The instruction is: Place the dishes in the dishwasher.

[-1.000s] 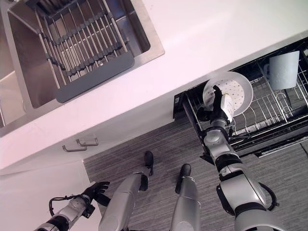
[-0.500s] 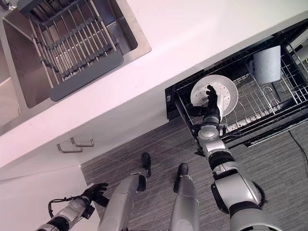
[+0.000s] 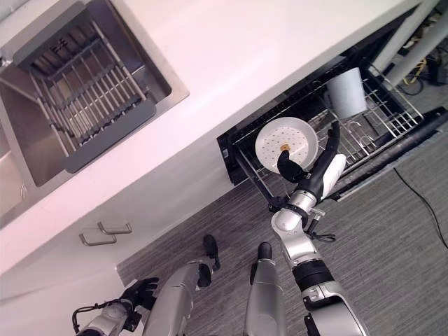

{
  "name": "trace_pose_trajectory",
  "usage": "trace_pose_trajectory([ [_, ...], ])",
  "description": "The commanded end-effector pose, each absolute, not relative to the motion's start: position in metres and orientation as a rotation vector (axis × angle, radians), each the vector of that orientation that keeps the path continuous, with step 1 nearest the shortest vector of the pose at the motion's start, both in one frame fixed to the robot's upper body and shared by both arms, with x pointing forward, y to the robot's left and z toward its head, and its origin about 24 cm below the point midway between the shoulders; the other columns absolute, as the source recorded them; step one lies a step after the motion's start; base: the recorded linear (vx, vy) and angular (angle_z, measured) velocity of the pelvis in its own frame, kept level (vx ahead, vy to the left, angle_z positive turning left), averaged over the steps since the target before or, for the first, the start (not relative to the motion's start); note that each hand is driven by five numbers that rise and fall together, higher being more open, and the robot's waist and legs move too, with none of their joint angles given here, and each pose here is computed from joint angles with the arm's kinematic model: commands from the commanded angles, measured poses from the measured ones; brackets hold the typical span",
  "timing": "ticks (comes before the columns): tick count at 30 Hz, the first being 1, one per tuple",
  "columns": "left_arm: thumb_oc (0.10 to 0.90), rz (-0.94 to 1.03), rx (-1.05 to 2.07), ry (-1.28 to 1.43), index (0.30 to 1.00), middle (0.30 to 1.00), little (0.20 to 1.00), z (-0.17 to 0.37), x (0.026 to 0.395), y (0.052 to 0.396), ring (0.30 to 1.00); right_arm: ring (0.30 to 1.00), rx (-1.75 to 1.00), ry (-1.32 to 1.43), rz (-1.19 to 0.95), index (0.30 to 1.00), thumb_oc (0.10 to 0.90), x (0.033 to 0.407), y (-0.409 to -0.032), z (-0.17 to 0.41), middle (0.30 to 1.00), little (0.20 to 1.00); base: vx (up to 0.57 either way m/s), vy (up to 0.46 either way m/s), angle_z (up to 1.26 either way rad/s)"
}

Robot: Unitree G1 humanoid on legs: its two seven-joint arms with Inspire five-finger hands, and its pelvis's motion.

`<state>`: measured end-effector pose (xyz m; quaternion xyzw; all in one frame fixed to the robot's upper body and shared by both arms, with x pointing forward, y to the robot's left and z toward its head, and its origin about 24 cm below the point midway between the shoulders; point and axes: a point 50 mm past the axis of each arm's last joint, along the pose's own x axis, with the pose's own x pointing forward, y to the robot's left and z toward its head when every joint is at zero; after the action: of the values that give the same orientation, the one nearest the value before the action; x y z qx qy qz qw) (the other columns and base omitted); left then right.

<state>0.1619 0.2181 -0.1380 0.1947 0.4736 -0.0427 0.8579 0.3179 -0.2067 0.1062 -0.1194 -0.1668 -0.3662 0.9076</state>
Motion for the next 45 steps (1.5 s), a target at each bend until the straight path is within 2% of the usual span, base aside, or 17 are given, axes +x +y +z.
trace_pose_trajectory([
  [1, 0.800, -0.093, 0.360, 1.077, 0.900, 0.900, 0.900, -0.153, 0.126, 0.207, 0.900, 0.900, -0.234, -0.678, -0.794, 0.900, 0.800, 0.309, -0.219, 0.167, 0.900, 0.900, 0.05, -0.011, -0.20],
  [4, 0.800, -0.086, 0.351, 1.081, 0.900, 0.900, 0.900, -0.154, 0.120, 0.208, 0.900, 0.900, -0.161, -0.770, -0.740, 0.900, 0.800, 0.298, -0.221, 0.178, 0.900, 0.900, 0.04, -0.013, -0.17],
  [7, 0.800, -0.063, 0.341, 1.098, 0.900, 0.900, 0.900, -0.156, 0.111, 0.213, 0.900, 0.900, 0.297, -0.821, -0.419, 0.900, 0.800, 0.283, -0.219, 0.188, 0.900, 0.900, 0.05, -0.045, -0.07],
  [9, 0.800, -0.050, 0.334, 1.100, 0.900, 0.900, 0.900, -0.155, 0.111, 0.217, 0.900, 0.900, 0.440, -0.903, -0.196, 0.900, 0.800, 0.267, -0.215, 0.194, 0.900, 0.900, 0.02, -0.040, -0.12],
  [10, 0.800, -0.039, 0.325, 1.107, 0.900, 0.900, 0.900, -0.154, 0.109, 0.220, 0.900, 0.900, 0.499, -1.017, -0.017, 0.900, 0.800, 0.247, -0.213, 0.206, 0.900, 0.900, 0.01, -0.029, -0.13],
  [11, 0.800, -0.039, 0.324, 1.108, 0.900, 0.900, 0.900, -0.155, 0.109, 0.220, 0.900, 0.900, 0.498, -1.026, -0.008, 0.900, 0.800, 0.246, -0.214, 0.207, 0.900, 0.900, 0.05, -0.030, -0.16],
  [12, 0.800, -0.031, 0.313, 1.121, 0.900, 0.900, 0.900, -0.155, 0.104, 0.223, 0.900, 0.900, 0.415, -1.148, 0.013, 0.900, 0.800, 0.224, -0.216, 0.221, 0.900, 0.900, 0.06, -0.015, -0.15],
  [15, 0.800, -0.020, 0.288, 1.142, 0.900, 0.900, 0.900, -0.158, 0.093, 0.224, 0.900, 0.900, 0.330, -1.257, -0.139, 0.900, 0.800, 0.203, -0.238, 0.233, 0.900, 0.900, 0.10, -0.010, -0.05],
  [19, 0.800, -0.002, 0.262, 1.161, 0.900, 0.900, 0.900, -0.161, 0.081, 0.223, 0.900, 0.900, 0.338, -1.285, -0.466, 0.900, 0.800, 0.188, -0.274, 0.220, 0.900, 0.900, 0.07, -0.009, -0.03],
  [23, 0.800, 0.011, 0.245, 1.179, 0.900, 0.900, 0.900, -0.162, 0.079, 0.224, 0.900, 0.900, 0.482, -1.165, -0.819, 0.900, 0.800, 0.179, -0.321, 0.179, 0.900, 0.900, 0.07, -0.025, -0.06],
  [29, 0.800, -0.013, 0.287, 1.207, 0.900, 0.900, 0.900, -0.162, 0.084, 0.230, 0.900, 0.900, 0.594, -0.819, -1.056, 0.900, 0.800, 0.187, -0.376, 0.116, 0.900, 0.900, 0.09, -0.072, 0.00],
  [37, 0.800, -0.037, 0.310, 1.226, 0.900, 0.900, 0.900, -0.161, 0.089, 0.230, 0.900, 0.900, 0.577, -0.593, -1.042, 0.900, 0.800, 0.204, -0.380, 0.086, 0.900, 0.900, 0.04, -0.049, 0.09],
  [45, 0.800, -0.066, 0.355, 1.261, 0.900, 0.900, 0.900, -0.163, 0.083, 0.233, 0.900, 0.900, 0.521, -0.183, -0.798, 0.900, 0.800, 0.254, -0.359, 0.044, 0.900, 0.900, 0.04, -0.030, 0.13],
])
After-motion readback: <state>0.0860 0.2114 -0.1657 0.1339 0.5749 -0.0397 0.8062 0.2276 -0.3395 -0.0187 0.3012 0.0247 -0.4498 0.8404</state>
